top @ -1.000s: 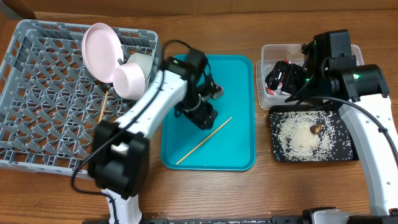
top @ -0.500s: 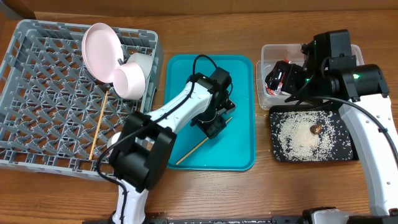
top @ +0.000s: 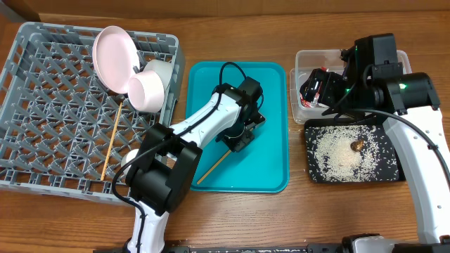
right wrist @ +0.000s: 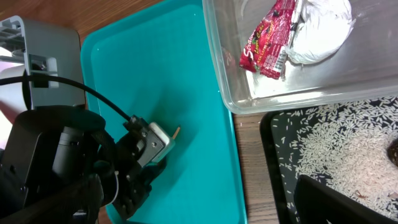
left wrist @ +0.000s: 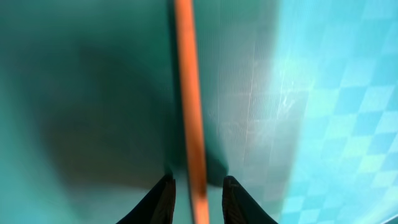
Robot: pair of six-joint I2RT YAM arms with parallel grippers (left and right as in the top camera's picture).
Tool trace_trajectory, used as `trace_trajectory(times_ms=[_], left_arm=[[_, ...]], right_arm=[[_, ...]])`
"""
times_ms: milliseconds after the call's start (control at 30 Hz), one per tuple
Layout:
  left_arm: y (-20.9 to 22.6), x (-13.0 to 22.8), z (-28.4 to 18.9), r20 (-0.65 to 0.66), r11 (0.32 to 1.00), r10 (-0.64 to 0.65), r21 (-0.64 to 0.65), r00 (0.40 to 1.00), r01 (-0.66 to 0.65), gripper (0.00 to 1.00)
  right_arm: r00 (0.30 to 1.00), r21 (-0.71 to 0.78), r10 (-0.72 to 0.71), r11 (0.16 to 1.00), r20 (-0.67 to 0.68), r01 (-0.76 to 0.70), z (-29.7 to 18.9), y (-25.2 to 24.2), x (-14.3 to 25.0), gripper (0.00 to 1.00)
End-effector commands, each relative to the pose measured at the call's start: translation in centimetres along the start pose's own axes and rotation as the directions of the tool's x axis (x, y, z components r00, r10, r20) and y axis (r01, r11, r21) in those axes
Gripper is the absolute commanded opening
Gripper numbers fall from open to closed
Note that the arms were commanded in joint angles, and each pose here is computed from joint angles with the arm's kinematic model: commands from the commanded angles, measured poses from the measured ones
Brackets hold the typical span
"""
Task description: Sort waste into correct bins and load items into the dishwasher
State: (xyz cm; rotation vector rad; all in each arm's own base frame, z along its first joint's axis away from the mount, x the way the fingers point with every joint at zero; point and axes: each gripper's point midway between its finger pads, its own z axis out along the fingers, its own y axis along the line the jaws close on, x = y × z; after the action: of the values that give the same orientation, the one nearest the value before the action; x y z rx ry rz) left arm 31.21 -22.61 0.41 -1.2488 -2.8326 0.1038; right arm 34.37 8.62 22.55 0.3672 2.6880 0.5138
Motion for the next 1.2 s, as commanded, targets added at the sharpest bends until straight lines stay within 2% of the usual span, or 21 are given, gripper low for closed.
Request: trace_trajectory(times_ms=[0, 67, 333, 667, 800, 900, 1033, 1167], left_arm=[[-0.1, 0.3, 1.7, -0.032, 1.000, -0.007, 0.012, 0.999, 0.007, 0.27], [-0.1, 0.3, 1.7, -0.030, 1.000, -0.007, 0.011, 1.000, 0.007, 0.26], [1.1, -0.4, 1.6, -0.003, 0.996, -0.078, -0.052, 0.997, 0.078, 0.05], [1.8, -0.7, 0.8, 0.013, 0.988, -0.145, -0.057, 0.989, 0.145, 0.04], [3.7, -0.5, -3.2, 0.024, 0.978, -0.201, -0.055, 0.979, 0.202, 0.04], [5.8, -0.7, -7.4, 0.081, 0.957, -0.282, -0.045, 0.956, 0.286, 0.04], [7.8, -0.7, -13.8, 0.229, 0.922, -0.386, 0.066, 0.894, 0.382, 0.04], [11.4, 2.5, -18.5, 0.321, 0.866, -0.490, 0.077, 0.810, 0.494, 0.04]], right_arm=[[1.000, 0.000, -0.005, 1.000, 0.008, 0.005, -0.1, 0.1, -0.1, 1.00], [1.000, 0.000, -0.005, 1.000, 0.008, 0.005, -0.1, 0.1, -0.1, 1.00], [1.000, 0.000, -0.006, 1.000, 0.008, 0.006, -0.1, 0.1, -0.1, 1.00], [1.000, 0.000, -0.006, 1.000, 0.008, 0.006, -0.1, 0.1, -0.1, 1.00], [1.000, 0.000, -0.006, 1.000, 0.008, 0.006, -0.1, 0.1, -0.1, 1.00], [1.000, 0.000, -0.006, 1.000, 0.008, 0.006, -0.1, 0.1, -0.1, 1.00], [1.000, 0.000, -0.006, 1.000, 0.008, 0.006, -0.1, 0.1, -0.1, 1.00], [1.000, 0.000, -0.006, 1.000, 0.008, 0.006, -0.1, 0.1, -0.1, 1.00]])
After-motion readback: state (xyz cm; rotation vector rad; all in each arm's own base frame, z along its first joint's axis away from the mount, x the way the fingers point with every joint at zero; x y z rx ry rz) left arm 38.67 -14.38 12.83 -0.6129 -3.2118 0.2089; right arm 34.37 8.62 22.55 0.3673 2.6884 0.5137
